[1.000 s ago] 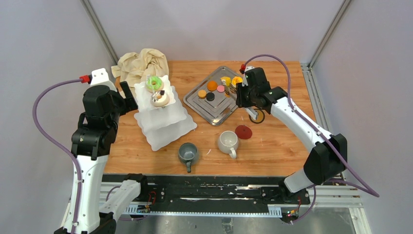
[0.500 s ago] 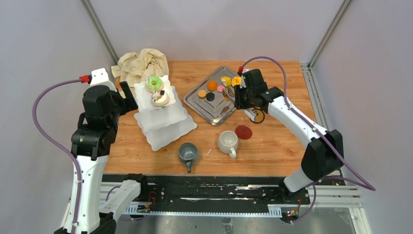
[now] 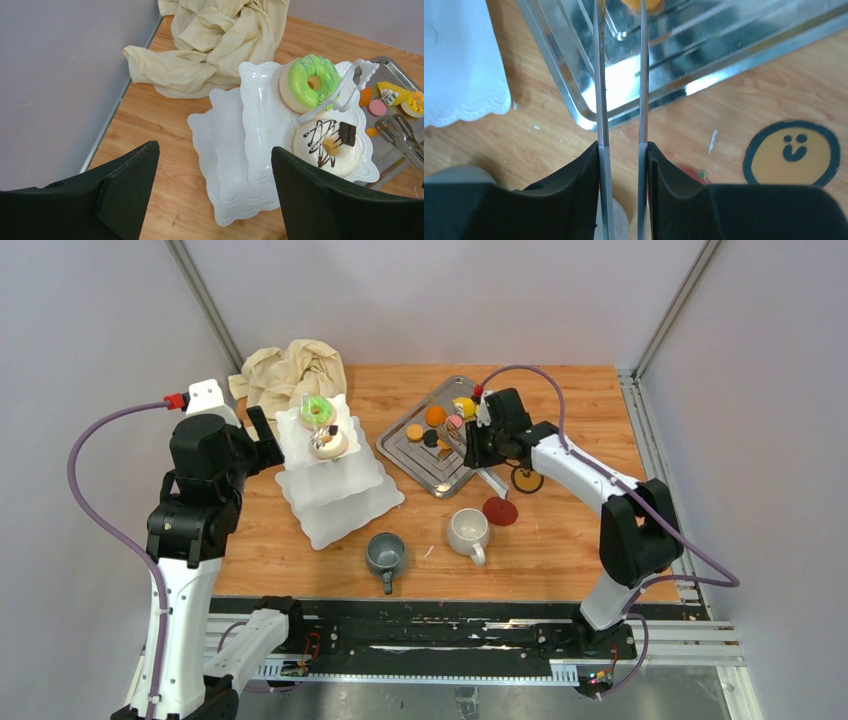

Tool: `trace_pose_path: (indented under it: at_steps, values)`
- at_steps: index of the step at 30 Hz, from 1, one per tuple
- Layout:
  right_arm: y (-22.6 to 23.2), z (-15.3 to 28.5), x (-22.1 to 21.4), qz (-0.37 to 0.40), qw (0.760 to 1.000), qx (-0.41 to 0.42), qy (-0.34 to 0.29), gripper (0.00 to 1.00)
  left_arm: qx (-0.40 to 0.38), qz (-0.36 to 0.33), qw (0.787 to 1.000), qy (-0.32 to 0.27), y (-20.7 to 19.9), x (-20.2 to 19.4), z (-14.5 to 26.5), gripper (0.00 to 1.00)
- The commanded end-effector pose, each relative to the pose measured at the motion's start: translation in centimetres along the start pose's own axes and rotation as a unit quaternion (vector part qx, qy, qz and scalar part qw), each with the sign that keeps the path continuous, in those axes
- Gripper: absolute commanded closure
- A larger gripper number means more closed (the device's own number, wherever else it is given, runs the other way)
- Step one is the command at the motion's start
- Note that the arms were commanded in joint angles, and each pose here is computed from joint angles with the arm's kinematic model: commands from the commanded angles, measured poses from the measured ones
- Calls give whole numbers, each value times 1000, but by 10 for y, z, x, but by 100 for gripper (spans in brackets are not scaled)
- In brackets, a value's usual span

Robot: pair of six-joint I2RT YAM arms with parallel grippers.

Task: Serve the afternoon tea

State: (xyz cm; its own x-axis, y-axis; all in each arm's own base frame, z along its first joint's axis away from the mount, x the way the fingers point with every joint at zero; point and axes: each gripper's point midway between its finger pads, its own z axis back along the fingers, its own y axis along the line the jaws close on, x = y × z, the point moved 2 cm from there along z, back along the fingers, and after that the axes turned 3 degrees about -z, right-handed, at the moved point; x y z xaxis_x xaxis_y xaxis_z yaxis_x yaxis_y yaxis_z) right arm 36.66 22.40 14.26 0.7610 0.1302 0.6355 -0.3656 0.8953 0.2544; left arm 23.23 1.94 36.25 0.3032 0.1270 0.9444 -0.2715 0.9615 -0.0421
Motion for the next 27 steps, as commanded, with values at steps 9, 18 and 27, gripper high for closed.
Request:
trace_pose_path:
  at_steps: [9,18,27]
  values:
    - [1,31,-39,3,1000,11,-1,81,-5,9,1000,-18,-3,8,0,13]
    - [-5,25,-45,7,998,-10,56,74,-1,7,1000,-22,0,9,4,13]
    - [-10,21,-42,15,997,-27,65,63,-1,5,1000,-19,0,8,3,13]
